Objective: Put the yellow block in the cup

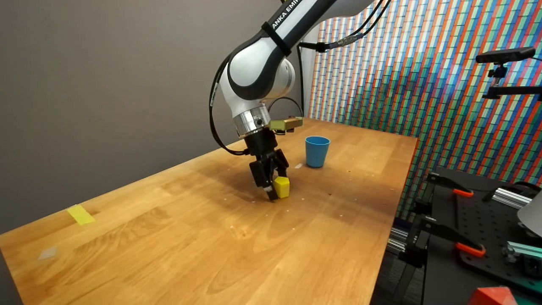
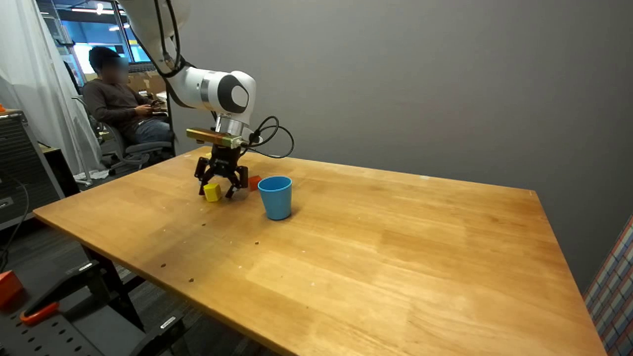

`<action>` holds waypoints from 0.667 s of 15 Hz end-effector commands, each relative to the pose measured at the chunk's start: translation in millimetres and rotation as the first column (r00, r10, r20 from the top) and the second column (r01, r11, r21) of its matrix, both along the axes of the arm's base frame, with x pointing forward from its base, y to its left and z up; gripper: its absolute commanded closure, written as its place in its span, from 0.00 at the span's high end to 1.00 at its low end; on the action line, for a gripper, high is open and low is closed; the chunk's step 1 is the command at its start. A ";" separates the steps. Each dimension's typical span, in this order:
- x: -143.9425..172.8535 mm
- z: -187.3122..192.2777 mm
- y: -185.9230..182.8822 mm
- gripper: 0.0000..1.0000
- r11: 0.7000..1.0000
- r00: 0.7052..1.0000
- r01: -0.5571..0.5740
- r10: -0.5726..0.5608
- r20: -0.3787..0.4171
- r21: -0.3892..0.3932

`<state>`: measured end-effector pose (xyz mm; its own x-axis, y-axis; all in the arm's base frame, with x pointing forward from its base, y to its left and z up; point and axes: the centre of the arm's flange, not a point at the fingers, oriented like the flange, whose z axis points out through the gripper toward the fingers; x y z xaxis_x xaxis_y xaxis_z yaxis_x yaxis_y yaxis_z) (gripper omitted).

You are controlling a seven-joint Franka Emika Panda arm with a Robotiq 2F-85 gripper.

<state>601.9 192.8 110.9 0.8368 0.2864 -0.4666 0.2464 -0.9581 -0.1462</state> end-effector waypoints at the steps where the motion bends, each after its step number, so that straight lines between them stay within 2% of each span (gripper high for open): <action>1: -19.6 8.7 -8.4 0.60 0.998 0.998 0.058 -0.058 0.008 -0.016; 4: -21.7 20.8 -8.5 0.35 0.996 0.996 0.079 -0.078 0.037 -0.030; 6: -23.4 35.2 -10.0 0.23 0.995 0.994 0.090 -0.088 0.070 -0.037; 8: -26.0 60.3 -17.4 0.19 0.990 0.985 0.126 -0.118 0.129 -0.057; 10: -26.7 91.5 -31.1 0.19 0.979 0.959 0.188 -0.164 0.231 -0.084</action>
